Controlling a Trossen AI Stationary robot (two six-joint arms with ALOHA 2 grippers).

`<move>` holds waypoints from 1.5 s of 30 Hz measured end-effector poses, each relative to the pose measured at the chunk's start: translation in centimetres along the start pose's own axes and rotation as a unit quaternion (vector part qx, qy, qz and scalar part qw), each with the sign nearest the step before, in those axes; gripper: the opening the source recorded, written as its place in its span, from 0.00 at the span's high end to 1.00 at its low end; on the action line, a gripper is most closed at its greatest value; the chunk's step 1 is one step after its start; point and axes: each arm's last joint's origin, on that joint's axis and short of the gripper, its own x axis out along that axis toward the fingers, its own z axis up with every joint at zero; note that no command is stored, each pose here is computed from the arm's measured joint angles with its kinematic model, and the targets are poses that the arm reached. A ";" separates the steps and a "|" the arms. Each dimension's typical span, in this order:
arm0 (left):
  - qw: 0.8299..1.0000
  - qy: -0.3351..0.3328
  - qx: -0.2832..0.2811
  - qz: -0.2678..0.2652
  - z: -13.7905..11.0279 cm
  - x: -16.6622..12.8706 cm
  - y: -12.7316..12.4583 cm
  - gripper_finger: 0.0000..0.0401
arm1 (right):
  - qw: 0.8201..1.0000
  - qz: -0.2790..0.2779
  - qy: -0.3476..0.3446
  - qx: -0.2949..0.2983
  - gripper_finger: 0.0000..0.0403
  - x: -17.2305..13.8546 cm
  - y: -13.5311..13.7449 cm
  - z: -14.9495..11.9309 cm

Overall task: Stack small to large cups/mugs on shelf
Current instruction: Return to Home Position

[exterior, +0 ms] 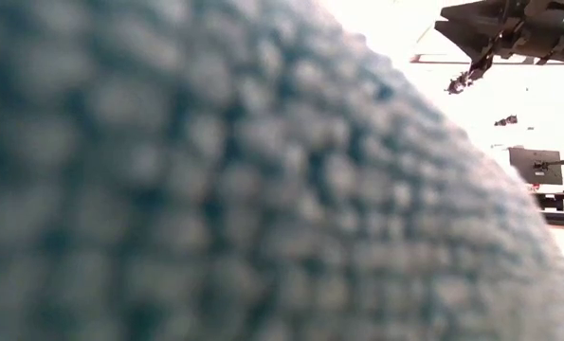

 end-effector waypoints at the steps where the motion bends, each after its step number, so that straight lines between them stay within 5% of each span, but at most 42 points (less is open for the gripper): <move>1: 1.000 0.007 -0.001 0.001 -0.1 0.0 0.0 0.74 | 1.000 0.000 0.005 -0.001 0.73 0.0 0.0 -0.1; 10: 0.998 0.041 0.031 0.025 -0.8 0.0 0.3 0.74 | 0.999 -0.003 0.042 0.014 0.73 -0.1 -0.1 -0.9; 16: 0.990 0.037 0.122 -0.067 -0.7 0.0 -0.3 0.74 | 1.000 0.000 0.002 0.022 0.73 0.0 0.0 -0.1; 35: 0.990 0.085 0.114 0.014 -1.5 0.4 0.4 0.74 | 0.998 0.006 -0.024 0.060 0.73 0.1 0.1 0.8; 45: 0.991 0.066 0.115 -0.008 -1.2 0.3 0.2 0.74 | 0.998 0.006 -0.024 0.062 0.73 0.1 0.1 0.8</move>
